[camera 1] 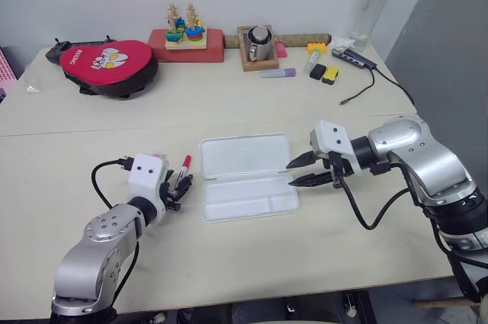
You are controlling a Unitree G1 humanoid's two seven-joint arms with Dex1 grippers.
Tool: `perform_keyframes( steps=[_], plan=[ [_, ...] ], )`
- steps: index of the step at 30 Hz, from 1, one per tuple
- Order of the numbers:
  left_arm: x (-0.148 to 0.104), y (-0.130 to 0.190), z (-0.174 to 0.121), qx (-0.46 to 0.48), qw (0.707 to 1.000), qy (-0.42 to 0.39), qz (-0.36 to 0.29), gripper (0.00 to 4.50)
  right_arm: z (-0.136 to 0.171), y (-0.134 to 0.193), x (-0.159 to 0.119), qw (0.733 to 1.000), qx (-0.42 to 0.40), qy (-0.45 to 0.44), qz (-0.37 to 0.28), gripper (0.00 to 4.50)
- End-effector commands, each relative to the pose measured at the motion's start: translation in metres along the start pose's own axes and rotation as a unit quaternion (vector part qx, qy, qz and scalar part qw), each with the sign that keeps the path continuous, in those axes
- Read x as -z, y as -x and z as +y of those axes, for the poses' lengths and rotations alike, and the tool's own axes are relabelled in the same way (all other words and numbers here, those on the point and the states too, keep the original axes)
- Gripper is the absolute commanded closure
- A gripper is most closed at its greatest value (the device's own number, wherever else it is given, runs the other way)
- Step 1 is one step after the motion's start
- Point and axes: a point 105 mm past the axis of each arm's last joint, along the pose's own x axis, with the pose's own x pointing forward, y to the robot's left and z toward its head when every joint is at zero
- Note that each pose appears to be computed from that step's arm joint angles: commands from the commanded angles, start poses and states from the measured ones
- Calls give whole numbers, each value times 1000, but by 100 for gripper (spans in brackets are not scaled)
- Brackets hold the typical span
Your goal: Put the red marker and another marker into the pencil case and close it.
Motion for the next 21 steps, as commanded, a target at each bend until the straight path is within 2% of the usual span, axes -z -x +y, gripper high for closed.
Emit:
perform_keyframes(
  steps=[1, 12, 21],
  plan=[
    [-3, -1, 0, -6, 1000, -3, -6, 205, -4, 9, -11, 1000, 13, 18, -9, 275],
    [17, -6, -1, -14, 999, 29, 43, 205, -4, 10, -10, 1000, 15, 16, -8, 275],
    [14, -7, 1, -18, 998, 40, 38, 369, -3, 10, -9, 1000, 13, 15, -6, 275]
  ],
)
